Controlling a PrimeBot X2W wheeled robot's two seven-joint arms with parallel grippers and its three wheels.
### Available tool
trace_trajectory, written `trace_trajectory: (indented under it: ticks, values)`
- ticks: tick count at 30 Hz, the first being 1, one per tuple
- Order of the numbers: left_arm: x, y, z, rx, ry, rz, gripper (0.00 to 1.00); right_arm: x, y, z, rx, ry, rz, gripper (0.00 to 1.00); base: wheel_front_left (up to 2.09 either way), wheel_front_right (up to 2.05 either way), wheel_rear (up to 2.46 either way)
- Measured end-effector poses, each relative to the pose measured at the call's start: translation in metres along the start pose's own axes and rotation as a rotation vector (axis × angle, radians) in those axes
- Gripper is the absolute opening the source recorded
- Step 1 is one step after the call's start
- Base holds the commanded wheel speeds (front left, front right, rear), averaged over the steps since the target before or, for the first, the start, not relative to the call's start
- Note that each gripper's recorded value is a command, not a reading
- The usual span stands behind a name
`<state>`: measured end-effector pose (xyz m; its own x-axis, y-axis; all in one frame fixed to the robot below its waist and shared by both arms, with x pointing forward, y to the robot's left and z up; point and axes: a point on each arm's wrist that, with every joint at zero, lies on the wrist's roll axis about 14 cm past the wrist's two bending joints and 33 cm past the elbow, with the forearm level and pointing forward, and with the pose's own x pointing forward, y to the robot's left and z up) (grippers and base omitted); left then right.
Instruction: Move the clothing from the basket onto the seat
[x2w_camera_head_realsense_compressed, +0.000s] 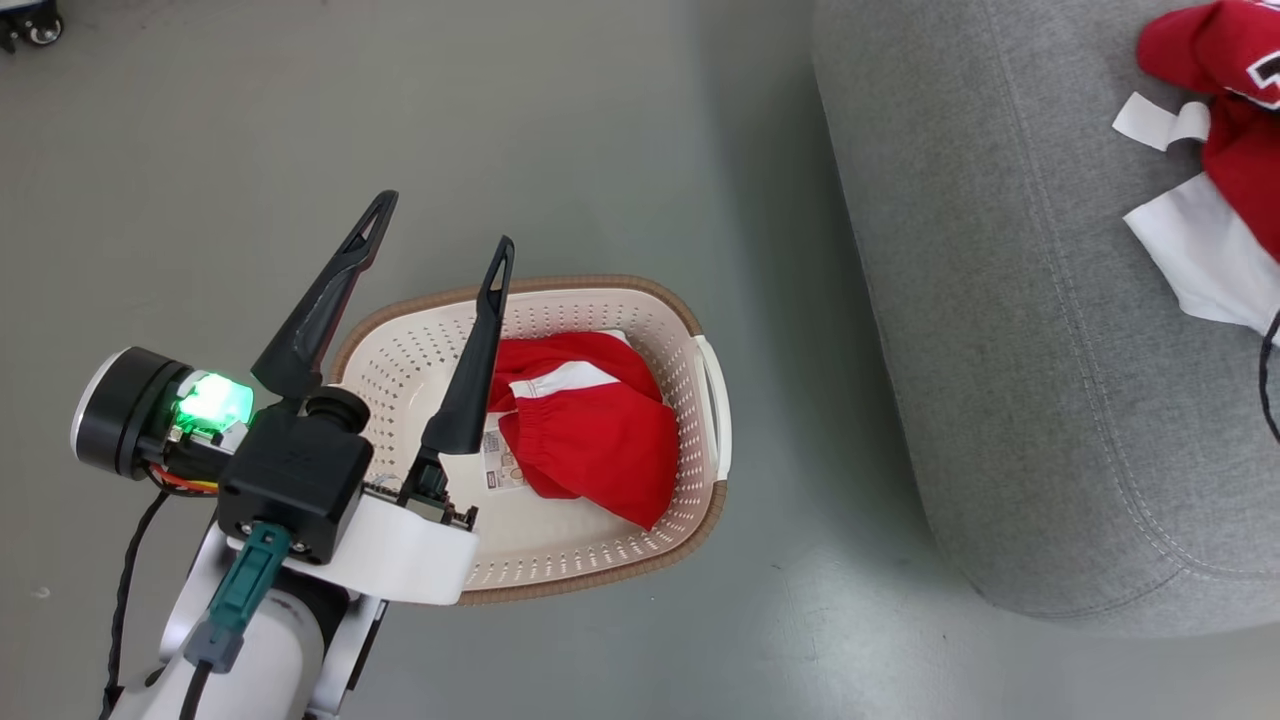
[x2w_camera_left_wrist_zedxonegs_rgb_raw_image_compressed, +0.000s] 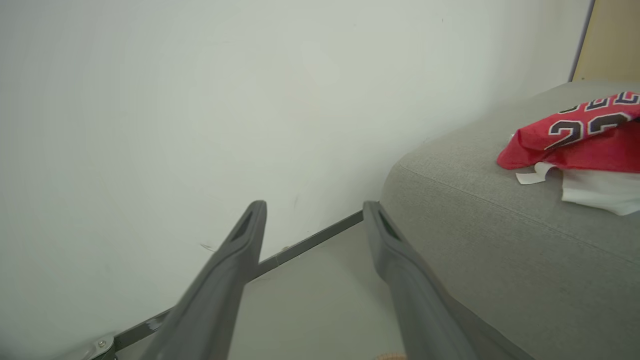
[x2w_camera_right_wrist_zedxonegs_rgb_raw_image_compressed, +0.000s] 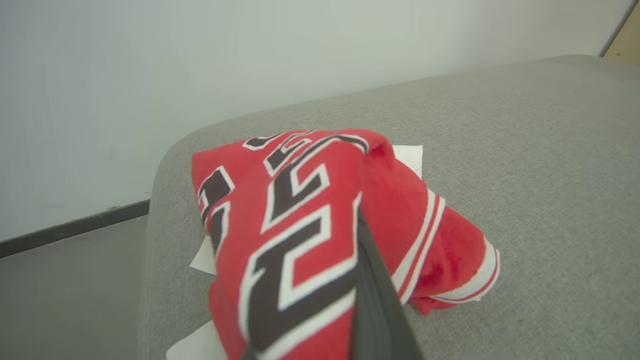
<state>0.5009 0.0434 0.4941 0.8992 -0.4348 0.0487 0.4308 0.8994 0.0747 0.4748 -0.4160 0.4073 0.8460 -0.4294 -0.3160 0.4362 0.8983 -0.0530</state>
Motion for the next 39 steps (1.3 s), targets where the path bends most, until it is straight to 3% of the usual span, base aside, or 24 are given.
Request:
trace_trajectory:
  ticks: [12, 17, 18, 19, 27, 39]
  values:
    - [0.005, -0.009, 0.0, -0.01, -0.007, -0.023, 1.0, -0.015, 0.001, -0.027, -0.013, 0.075, 0.008, 0.0, 0.0, 0.0, 0.0]
    - [0.006, -0.011, 0.003, -0.02, -0.018, -0.025, 1.0, -0.018, -0.003, -0.023, -0.001, 0.065, 0.002, 0.49, 0.0, 0.0, 0.0]
    - [0.007, -0.011, 0.003, -0.022, -0.018, -0.026, 1.0, -0.018, -0.003, -0.022, 0.002, 0.062, 0.001, 0.81, 0.0, 0.0, 0.0]
    - [0.007, -0.012, 0.004, -0.024, -0.023, -0.026, 1.0, -0.019, -0.004, -0.022, 0.006, 0.061, 0.001, 1.0, 0.0, 0.0, 0.0]
    - [0.009, -0.021, 0.011, -0.059, -0.051, -0.032, 1.0, -0.033, -0.006, -0.03, -0.023, 0.079, 0.019, 1.0, 0.0, 0.0, 0.0]
    - [0.008, -0.017, 0.02, -0.068, -0.08, 0.009, 1.0, -0.045, -0.006, -0.015, -0.065, 0.032, 0.058, 1.0, 0.0, 0.0, 0.0]
